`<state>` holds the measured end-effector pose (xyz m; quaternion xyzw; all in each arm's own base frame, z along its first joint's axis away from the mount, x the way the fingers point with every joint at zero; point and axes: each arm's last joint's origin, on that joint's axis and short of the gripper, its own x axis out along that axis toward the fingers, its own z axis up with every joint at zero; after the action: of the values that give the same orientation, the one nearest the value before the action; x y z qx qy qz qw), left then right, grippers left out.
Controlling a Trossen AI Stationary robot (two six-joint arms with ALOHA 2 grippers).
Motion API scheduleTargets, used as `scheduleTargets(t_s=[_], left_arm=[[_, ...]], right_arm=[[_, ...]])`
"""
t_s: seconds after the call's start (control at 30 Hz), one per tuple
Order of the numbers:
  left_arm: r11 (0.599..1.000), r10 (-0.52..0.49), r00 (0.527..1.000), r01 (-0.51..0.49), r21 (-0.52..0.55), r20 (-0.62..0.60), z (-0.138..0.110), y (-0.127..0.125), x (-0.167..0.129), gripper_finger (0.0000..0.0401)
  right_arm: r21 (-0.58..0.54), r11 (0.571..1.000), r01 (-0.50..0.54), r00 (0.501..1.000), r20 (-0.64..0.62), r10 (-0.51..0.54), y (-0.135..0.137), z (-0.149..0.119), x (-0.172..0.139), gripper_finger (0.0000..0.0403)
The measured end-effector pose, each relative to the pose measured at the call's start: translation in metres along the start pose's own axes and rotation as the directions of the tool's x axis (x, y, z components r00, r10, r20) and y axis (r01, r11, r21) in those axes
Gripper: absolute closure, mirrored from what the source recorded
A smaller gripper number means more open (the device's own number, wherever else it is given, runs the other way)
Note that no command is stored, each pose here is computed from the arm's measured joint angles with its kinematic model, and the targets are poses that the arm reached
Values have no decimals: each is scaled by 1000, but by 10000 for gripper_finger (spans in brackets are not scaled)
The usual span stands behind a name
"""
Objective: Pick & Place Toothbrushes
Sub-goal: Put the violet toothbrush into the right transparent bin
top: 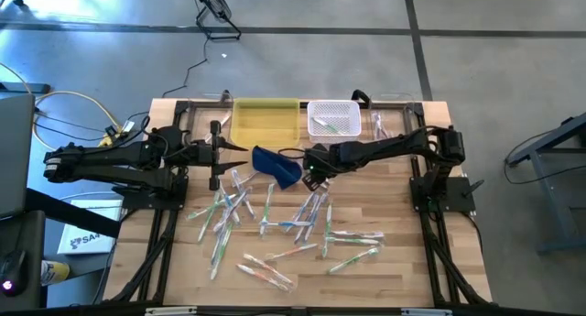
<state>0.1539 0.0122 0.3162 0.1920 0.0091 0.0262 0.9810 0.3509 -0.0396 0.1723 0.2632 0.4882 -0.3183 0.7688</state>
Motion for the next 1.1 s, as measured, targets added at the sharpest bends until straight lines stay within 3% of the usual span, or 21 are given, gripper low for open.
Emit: scheduleTargets(t_s=[1.1], left_arm=[[1000, 0, 1000, 0, 0, -1, 0, 0, 0, 262]], right_arm=[[-24, 999, -33, 999, 4, 33, 2, 1, 0, 274]])
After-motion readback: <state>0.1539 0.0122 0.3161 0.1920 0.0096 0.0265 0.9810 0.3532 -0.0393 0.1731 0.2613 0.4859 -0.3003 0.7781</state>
